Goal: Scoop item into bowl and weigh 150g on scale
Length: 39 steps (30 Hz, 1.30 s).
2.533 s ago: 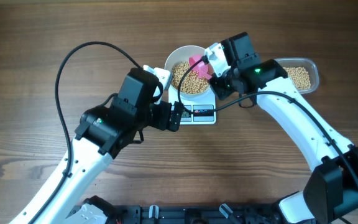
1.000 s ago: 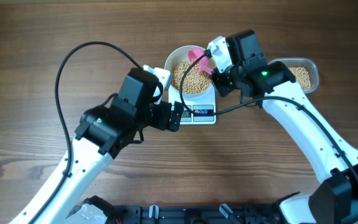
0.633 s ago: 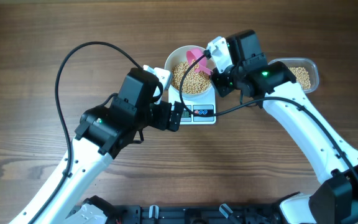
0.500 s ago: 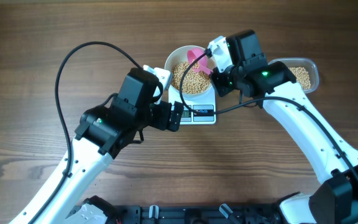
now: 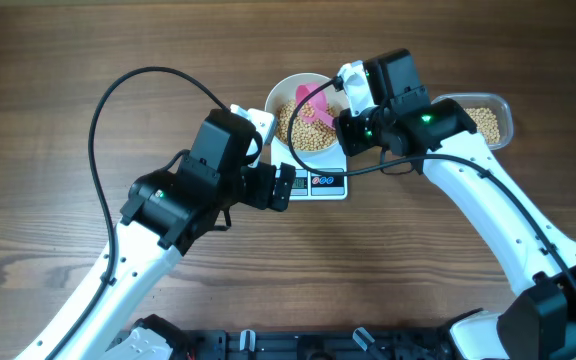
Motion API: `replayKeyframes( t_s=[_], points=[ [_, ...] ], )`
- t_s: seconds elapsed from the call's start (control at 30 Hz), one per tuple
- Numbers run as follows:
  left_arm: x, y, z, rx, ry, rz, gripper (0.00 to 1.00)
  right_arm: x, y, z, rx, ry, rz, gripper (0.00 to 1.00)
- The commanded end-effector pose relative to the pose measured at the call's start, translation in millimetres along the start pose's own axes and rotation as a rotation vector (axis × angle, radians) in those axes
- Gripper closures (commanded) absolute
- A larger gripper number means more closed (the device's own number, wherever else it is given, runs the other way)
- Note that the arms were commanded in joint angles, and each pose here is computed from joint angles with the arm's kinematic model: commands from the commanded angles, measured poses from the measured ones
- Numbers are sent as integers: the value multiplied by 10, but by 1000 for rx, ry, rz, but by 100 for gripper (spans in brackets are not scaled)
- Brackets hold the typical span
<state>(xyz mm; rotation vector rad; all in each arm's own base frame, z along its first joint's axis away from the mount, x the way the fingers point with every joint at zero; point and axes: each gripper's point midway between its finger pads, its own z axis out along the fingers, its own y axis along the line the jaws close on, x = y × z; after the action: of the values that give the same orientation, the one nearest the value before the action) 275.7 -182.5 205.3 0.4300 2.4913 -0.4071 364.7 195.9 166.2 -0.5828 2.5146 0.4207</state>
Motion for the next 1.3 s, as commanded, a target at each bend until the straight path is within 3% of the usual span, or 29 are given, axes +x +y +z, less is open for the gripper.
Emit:
replayKeyframes(
  t_s=[0.0,0.3,0.6,0.9,1.03,1.27],
  points=[
    [8,15,-10,-11,-4,-7,0,-189,93,-245,-34,-85,3,96],
    [8,14,-10,-10,-4,-7,0,-380,155,-530,-36,-195,-23,96],
    [8,14,-10,-10,-4,-7,0,-338,146,-520,-31,-178,-37,96],
    [8,14,-10,-10,-4,-7,0,-282,90,-501,19,-155,-279,96],
    [8,14,-10,-10,-4,-7,0,-277,-84,-504,119,-140,-274,96],
    [9,15,-10,-11,-4,-7,0,-282,-81,-505,118,-142,-273,96]
  ],
)
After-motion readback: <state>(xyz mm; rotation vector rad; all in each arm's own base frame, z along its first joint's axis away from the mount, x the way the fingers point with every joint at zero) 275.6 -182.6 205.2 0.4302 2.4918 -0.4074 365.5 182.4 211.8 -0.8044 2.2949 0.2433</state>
